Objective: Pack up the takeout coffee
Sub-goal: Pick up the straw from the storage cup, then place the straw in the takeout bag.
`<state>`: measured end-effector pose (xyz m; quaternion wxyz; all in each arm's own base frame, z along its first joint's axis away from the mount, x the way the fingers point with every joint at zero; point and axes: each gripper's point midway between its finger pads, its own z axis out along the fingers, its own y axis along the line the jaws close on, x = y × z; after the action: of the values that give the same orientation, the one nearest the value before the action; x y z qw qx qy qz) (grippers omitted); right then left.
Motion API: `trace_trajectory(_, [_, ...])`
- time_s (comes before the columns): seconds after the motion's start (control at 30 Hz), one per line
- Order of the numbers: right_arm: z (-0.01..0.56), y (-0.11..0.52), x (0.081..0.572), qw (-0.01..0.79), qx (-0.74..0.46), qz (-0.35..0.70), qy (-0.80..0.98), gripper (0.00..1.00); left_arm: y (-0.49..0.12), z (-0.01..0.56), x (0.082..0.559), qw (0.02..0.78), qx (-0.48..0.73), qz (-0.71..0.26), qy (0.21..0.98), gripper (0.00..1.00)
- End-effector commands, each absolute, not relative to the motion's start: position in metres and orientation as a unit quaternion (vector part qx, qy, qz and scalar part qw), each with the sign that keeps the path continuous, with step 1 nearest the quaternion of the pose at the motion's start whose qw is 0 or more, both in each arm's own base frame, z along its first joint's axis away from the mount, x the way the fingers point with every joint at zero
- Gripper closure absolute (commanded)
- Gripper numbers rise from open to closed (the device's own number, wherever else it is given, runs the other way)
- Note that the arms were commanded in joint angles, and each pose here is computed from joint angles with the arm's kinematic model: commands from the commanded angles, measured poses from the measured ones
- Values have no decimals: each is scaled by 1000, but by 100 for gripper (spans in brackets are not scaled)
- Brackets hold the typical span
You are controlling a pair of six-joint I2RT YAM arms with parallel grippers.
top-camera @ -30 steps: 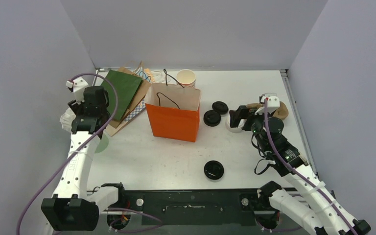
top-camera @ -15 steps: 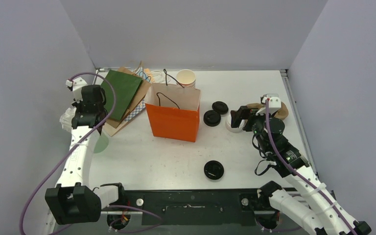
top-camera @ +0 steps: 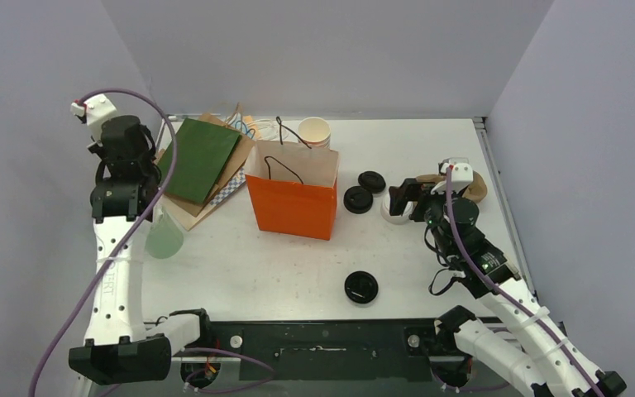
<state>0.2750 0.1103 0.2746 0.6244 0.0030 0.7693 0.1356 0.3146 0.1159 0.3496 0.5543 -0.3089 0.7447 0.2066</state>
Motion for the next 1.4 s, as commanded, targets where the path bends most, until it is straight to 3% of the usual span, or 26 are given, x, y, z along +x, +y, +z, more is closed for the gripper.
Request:
trace_trajectory(0.0, [286,111,278,638,7,136,758,0,117,416,306,604,-299,199,711,100])
trace_trajectory(0.27, [283,112,281,636,7,133,760,0,90,531,290,708,-263,105,647,100])
trace_trajectory(0.6, [282,113,282,634,10,136,761,0,-2,608,301,779,-141,-151,592,100])
trace_trajectory(1.0, [283,111,278,634,16,139,761,0,-90,630,307,737,11,-379,560,100])
trace_trajectory(1.37, [285,113,275,630,20,154,761,0,-109,607,302,691,40,-420,587,100])
